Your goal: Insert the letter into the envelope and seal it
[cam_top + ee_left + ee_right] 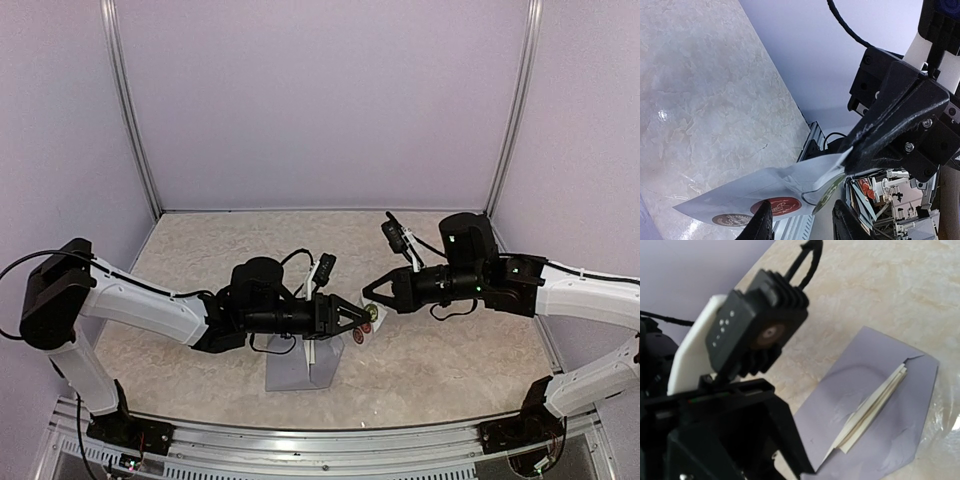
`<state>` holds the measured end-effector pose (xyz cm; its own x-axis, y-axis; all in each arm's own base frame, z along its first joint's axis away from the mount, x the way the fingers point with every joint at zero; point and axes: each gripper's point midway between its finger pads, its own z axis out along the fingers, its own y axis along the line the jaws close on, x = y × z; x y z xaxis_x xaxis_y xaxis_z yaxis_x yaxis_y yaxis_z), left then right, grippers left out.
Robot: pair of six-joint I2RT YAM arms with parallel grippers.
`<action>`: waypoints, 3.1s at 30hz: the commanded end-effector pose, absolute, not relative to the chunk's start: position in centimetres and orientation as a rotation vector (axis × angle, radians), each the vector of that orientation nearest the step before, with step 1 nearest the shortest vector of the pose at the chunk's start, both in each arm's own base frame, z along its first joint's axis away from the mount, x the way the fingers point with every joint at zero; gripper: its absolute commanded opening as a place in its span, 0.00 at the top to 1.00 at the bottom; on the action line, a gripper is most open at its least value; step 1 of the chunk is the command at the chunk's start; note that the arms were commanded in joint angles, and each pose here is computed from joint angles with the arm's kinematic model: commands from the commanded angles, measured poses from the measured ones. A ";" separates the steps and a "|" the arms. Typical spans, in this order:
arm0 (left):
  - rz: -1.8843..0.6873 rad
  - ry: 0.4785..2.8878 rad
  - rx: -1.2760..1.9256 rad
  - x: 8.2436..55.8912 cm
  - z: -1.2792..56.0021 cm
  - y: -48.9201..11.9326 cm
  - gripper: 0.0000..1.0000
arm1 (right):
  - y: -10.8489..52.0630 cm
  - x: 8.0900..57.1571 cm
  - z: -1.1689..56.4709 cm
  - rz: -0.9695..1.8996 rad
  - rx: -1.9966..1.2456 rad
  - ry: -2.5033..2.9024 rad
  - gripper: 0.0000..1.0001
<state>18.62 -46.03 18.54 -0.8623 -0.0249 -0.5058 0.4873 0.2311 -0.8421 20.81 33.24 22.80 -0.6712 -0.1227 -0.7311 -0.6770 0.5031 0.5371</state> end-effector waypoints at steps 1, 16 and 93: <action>-1.712 2.052 0.443 18.6 19.7 -46.8 0.63 | 33.3 20.7 22.5 1.122 -0.654 2.122 1.00; -1.739 2.029 0.449 18.6 20.4 -47.3 0.75 | 33.1 21.0 21.3 1.078 -0.652 2.156 1.00; -1.345 2.116 0.379 23.4 14.5 -35.0 1.00 | 25.9 29.6 15.4 0.714 -0.401 2.281 0.05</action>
